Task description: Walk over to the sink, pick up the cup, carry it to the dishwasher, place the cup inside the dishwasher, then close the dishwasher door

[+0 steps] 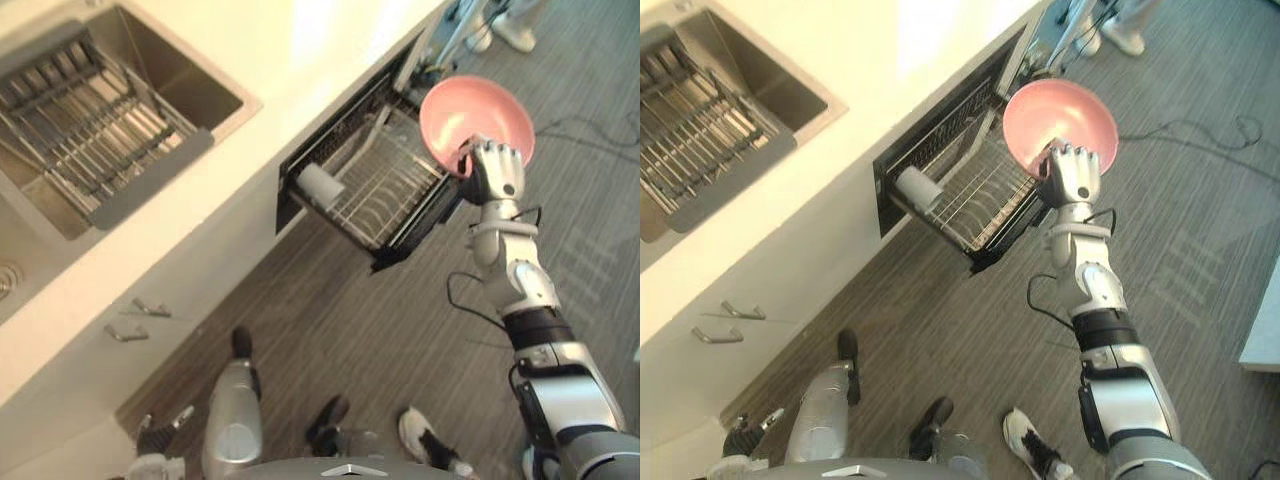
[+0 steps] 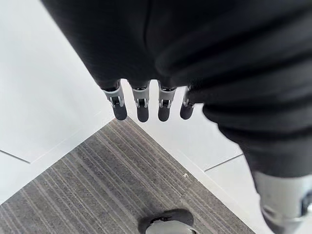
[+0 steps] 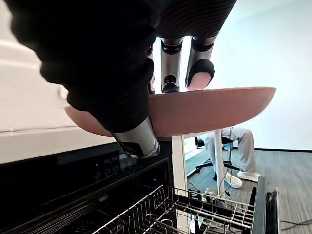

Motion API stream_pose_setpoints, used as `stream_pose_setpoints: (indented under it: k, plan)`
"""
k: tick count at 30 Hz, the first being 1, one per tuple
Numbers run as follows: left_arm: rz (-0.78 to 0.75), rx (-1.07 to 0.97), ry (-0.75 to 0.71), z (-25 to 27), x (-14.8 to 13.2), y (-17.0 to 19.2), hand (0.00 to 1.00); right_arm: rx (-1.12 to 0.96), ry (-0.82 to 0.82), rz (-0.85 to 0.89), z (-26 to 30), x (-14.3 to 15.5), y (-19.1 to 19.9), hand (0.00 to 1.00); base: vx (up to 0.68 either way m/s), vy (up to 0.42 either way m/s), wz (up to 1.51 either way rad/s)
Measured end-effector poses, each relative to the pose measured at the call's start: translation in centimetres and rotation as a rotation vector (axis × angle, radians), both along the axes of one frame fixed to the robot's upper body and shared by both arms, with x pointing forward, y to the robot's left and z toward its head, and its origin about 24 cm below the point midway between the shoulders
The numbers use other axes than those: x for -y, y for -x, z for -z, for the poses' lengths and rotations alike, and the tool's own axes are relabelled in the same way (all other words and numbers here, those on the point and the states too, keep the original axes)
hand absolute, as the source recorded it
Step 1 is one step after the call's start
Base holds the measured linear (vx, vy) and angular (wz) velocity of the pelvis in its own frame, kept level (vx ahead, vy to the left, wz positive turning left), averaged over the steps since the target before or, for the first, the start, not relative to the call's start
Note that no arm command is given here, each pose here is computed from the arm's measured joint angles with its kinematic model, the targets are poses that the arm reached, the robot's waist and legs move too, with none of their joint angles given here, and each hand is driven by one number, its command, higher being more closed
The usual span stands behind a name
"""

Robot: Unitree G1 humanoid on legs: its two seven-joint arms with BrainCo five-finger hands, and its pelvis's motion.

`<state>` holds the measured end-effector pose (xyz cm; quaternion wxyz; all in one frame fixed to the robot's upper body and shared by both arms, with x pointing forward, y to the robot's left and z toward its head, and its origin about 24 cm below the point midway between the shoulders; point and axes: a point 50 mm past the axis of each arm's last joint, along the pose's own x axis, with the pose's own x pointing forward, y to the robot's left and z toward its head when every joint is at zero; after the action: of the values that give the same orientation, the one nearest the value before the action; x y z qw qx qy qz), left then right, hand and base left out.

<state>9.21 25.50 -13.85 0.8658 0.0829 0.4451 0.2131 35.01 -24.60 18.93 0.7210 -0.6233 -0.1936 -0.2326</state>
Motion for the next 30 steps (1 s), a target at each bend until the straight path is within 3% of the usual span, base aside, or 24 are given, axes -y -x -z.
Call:
stream_pose_setpoints:
  k: [9,17,24,25,30]
  plan:
    - [-0.032,0.138,0.066,-1.4,-0.7,-3.2,0.0,0.119,0.043,0.022,-7.1,0.8,-1.6,1.0,0.01,0.072,0.02]
    - [0.104,0.161,0.177,-1.3,2.3,-5.4,0.0,0.143,-0.01,0.088,-12.8,3.0,-2.3,1.0,-0.01,0.058,-0.01]
    - [0.21,0.168,0.242,-1.4,4.9,-7.0,0.0,0.092,-0.072,0.147,-14.4,5.2,-2.1,1.0,-0.02,0.062,-0.01]
    - [0.221,0.167,0.245,-1.4,5.1,-7.1,0.0,0.101,-0.07,0.147,-14.8,5.3,-2.0,0.0,0.0,0.083,0.0]
    - [0.267,0.166,0.264,-1.4,6.1,-7.7,0.0,0.099,-0.027,0.116,-15.2,4.9,-2.0,0.0,0.01,0.061,-0.01]
